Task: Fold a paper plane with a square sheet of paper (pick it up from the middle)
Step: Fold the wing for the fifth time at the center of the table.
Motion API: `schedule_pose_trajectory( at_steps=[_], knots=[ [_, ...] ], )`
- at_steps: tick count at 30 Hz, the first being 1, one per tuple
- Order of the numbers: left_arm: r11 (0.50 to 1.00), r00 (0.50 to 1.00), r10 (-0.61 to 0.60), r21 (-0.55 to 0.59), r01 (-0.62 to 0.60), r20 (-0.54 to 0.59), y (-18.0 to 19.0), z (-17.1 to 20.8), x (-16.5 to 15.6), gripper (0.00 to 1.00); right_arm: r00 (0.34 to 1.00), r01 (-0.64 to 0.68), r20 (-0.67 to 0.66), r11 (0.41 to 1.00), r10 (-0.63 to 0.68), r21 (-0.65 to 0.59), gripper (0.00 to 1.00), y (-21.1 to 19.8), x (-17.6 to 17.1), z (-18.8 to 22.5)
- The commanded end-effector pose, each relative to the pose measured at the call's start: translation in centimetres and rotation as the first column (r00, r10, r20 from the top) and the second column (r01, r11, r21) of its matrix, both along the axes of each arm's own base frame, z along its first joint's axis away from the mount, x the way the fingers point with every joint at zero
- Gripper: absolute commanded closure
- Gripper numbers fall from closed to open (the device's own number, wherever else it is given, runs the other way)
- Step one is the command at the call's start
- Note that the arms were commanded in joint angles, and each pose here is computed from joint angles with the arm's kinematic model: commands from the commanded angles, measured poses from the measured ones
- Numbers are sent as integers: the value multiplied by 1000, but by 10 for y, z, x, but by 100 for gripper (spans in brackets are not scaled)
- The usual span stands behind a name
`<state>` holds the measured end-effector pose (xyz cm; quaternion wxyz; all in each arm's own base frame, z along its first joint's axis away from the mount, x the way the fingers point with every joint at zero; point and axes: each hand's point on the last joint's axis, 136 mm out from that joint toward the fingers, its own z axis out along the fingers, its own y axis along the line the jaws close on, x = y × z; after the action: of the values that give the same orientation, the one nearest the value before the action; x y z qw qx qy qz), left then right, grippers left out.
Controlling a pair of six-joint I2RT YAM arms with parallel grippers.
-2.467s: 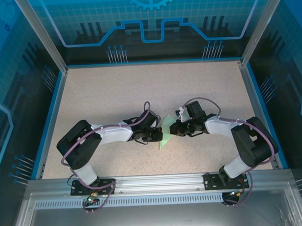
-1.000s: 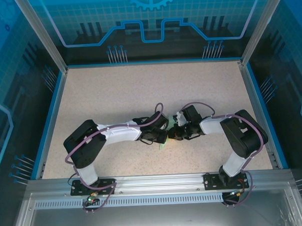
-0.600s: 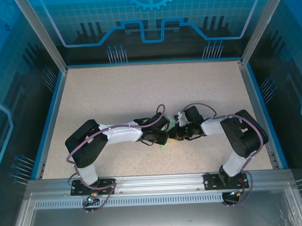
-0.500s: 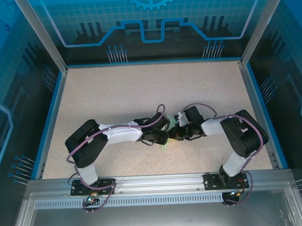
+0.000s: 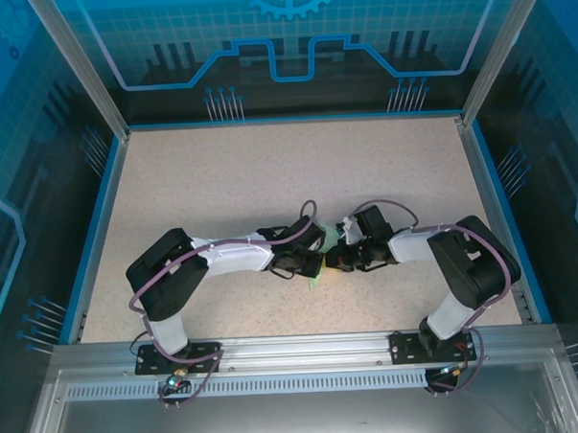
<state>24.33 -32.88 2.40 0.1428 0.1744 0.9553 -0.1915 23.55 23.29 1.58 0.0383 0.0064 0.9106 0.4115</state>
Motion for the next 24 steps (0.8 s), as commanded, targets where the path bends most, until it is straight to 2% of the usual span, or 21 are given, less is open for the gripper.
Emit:
schedule_pose_trajectory(
  at_steps=[1,10,24],
  knots=[
    [999,1000,-24,30,23,10,0,-4,0,91,999,11,-35,1000,-11,-24,93,-6,-8,-7],
    [999,999,-27,-24,27,17,-12,12,3,90,998,5,-60,998,-9,-68,93,-9,-9,-25],
    [998,999,-41,-53,42,9,-21,21,4,92,998,1,-60,996,-6,-87,93,-12,-11,-27]
  ],
)
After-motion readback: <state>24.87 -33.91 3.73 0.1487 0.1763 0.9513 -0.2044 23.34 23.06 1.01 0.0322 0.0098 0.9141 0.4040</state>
